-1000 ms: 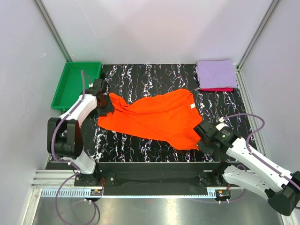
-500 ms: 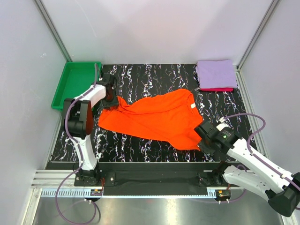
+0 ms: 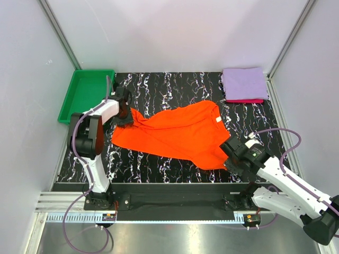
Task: Fold and stack the t-shirts
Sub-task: Flatten the tshirt out
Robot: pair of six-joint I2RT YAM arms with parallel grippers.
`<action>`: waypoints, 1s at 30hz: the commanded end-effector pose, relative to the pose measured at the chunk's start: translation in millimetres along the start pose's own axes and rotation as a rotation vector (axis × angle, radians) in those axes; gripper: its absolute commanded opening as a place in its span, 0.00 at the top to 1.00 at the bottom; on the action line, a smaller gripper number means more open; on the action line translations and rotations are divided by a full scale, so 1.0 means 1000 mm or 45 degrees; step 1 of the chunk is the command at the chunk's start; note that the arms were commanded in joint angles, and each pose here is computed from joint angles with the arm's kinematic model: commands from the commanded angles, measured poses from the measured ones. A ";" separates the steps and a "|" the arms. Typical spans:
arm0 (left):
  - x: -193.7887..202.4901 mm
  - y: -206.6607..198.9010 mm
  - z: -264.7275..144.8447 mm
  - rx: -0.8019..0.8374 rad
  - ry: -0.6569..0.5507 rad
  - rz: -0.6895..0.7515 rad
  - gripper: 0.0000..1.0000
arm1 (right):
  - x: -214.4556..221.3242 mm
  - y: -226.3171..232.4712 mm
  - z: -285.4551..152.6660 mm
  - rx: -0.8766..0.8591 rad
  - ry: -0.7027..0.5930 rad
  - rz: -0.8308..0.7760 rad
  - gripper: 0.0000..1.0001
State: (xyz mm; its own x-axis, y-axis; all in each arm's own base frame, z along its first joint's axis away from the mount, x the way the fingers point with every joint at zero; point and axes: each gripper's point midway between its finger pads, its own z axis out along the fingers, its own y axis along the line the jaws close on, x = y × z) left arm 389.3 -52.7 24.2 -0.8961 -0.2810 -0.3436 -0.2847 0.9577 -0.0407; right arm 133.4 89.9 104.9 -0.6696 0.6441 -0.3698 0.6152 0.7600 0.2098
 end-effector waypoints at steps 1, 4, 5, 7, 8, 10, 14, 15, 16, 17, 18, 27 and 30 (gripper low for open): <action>-0.017 -0.009 -0.019 0.066 -0.123 -0.021 0.59 | -0.009 -0.002 -0.001 0.020 -0.054 0.031 1.00; -0.019 -0.011 -0.030 0.100 -0.202 -0.026 0.60 | -0.008 -0.001 0.000 0.019 -0.048 0.029 1.00; -0.016 -0.010 -0.030 0.104 -0.207 -0.022 0.60 | -0.007 -0.002 0.000 0.022 -0.045 0.029 1.00; -0.017 -0.014 -0.031 0.131 -0.214 -0.011 0.60 | -0.007 -0.001 0.001 0.018 -0.040 0.035 1.00; -0.019 -0.018 -0.030 0.144 -0.205 -0.005 0.59 | -0.006 -0.002 0.001 0.018 -0.038 0.035 1.00; -0.013 -0.017 -0.019 0.126 -0.143 0.014 0.57 | -0.006 -0.002 0.001 0.017 -0.036 0.037 1.00; -0.018 -0.021 -0.013 0.131 -0.139 0.028 0.56 | -0.006 -0.002 0.000 0.017 -0.036 0.035 1.00; -0.021 -0.023 -0.012 0.131 -0.139 0.028 0.56 | -0.006 -0.002 0.000 0.018 -0.037 0.036 1.00; -0.021 -0.023 -0.010 0.126 -0.132 0.031 0.56 | -0.006 -0.003 0.000 0.020 -0.034 0.035 1.00; -0.020 -0.023 -0.006 0.121 -0.120 0.034 0.56 | -0.005 -0.003 0.000 0.020 -0.032 0.035 1.00; -0.021 -0.022 -0.005 0.114 -0.123 0.031 0.56 | -0.006 -0.004 0.000 0.019 -0.035 0.040 1.00; -0.021 -0.014 0.008 0.048 -0.101 0.082 0.62 | -0.006 -0.004 0.000 0.022 -0.034 0.029 1.00; -0.018 -0.014 0.005 0.057 -0.105 0.072 0.68 | -0.007 -0.002 -0.001 0.020 -0.038 0.026 1.00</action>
State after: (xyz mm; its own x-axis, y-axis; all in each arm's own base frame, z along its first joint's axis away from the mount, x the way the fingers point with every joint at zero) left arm 401.3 -61.1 18.5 -0.8936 -0.2348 -0.3825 -0.2284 0.9715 -0.0629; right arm 133.1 90.0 104.5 -0.6685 0.6462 -0.3680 0.6173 0.7582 0.2100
